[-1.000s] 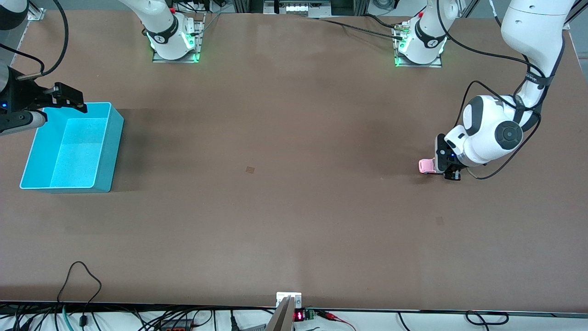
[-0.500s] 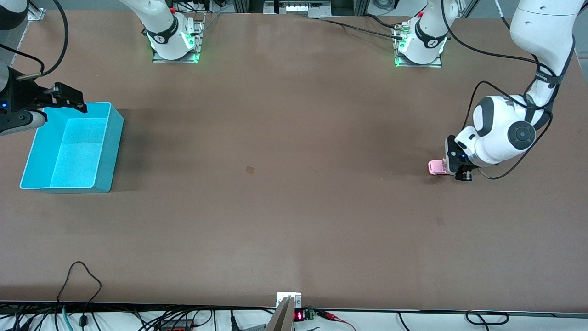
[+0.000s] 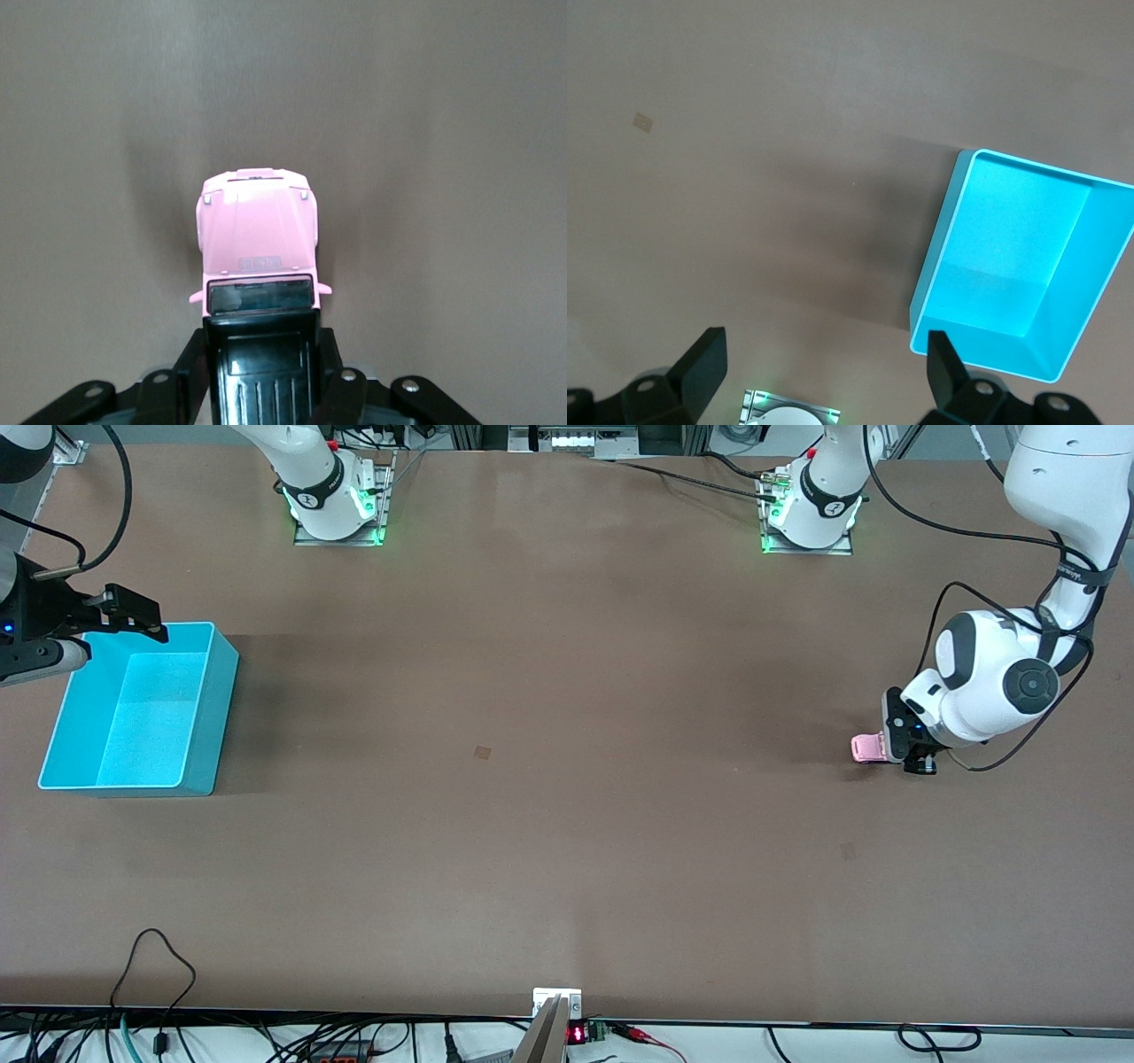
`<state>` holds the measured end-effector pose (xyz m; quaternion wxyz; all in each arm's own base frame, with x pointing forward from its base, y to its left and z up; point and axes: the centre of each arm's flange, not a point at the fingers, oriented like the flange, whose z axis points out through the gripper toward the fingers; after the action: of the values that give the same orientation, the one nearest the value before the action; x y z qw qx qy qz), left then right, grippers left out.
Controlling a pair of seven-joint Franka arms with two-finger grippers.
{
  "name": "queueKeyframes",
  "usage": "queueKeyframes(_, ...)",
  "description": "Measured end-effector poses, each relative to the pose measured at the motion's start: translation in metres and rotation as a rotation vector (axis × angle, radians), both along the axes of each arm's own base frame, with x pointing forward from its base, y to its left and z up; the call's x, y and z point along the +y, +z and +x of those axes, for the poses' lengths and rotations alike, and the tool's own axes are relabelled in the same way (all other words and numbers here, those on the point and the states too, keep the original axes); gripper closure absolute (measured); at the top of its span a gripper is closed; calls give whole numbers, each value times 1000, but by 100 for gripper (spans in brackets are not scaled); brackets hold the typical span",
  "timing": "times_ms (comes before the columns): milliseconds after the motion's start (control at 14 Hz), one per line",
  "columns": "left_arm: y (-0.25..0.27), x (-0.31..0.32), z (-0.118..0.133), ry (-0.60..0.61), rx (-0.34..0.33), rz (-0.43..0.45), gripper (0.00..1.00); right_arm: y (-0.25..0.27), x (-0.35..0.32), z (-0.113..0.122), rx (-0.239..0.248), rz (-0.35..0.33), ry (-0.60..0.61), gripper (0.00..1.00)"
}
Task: Wind and store pink jeep toy
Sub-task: 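Press the jeep down and drag it backward with the left gripper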
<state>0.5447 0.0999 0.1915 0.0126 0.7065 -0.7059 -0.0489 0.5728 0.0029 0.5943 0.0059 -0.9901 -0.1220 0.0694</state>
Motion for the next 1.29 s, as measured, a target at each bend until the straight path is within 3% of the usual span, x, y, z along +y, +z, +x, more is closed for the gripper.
queueKeyframes(929,0,68,-5,29,-16,-2,48,0,-1,0,1,0,-1,0)
queueKeyframes(1286,0,105,-10,23,-23,39,48,-1,-1,0,2,0,-2,0)
